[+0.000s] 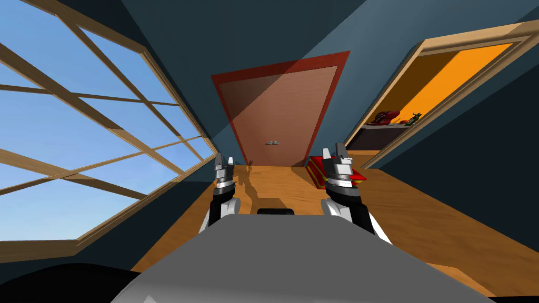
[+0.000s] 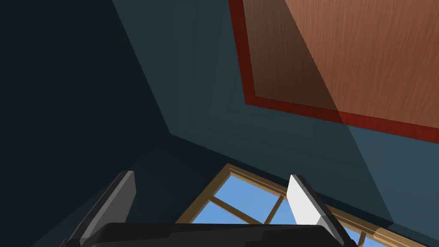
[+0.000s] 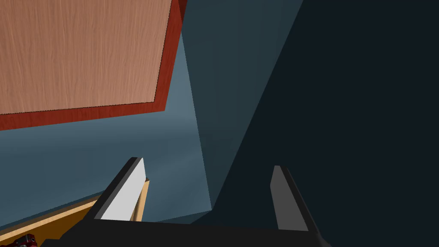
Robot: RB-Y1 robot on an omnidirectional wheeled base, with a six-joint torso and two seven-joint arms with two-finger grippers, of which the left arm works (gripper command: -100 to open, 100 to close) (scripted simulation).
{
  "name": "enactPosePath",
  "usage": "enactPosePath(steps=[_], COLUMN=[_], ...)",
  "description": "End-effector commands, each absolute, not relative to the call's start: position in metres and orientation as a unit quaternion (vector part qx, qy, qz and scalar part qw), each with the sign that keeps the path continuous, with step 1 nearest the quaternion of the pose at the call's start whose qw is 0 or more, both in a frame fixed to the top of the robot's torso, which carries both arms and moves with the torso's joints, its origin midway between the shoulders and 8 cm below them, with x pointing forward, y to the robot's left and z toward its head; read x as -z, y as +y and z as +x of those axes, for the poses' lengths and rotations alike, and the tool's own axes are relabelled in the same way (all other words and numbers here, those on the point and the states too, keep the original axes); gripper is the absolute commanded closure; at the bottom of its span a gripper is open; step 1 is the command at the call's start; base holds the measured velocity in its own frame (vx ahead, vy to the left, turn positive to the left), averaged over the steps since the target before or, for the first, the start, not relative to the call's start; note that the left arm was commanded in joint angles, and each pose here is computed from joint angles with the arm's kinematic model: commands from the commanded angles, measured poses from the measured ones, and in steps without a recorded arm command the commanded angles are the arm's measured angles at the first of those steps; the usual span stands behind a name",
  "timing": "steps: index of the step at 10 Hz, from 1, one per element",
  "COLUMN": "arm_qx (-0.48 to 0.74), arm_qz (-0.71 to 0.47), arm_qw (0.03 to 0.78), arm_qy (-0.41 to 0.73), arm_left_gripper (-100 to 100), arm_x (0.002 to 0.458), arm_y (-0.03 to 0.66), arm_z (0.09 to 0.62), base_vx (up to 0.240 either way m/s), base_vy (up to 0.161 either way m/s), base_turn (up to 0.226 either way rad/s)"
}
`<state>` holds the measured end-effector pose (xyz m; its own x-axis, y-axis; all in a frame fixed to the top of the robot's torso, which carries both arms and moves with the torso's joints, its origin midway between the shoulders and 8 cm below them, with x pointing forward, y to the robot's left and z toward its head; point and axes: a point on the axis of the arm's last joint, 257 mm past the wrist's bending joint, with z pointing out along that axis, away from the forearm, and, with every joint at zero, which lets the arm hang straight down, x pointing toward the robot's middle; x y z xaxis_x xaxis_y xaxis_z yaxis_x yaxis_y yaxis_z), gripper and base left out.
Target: Pull the door open
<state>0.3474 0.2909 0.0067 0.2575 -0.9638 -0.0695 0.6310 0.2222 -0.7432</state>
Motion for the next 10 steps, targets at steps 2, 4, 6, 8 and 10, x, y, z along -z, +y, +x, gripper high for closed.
enactPosePath(steps=[2,4,6,8,10], arm_qx=[0.549,0.552,0.556,0.559,0.561], arm_qz=[-0.306,-0.309,-0.313,-0.316,-0.320], arm_qw=[0.724,0.717,0.707,0.698,0.692], arm_qy=[0.284,0.294,0.306,0.315,0.322], arm_left_gripper=[-100,-100,-100,-100,-100], arm_x=[0.005,0.017,0.033,0.046,0.056], arm_y=[0.289,0.287,0.285,0.284,0.283], arm_z=[0.355,0.362,0.371,0.378,0.383], base_vx=[0.099,0.125,0.164,0.133,0.109], base_vy=[-0.032,-0.014,-0.040,-0.041,-0.047], base_turn=[-0.007,-0.005,-0.011,-0.005,-0.005])
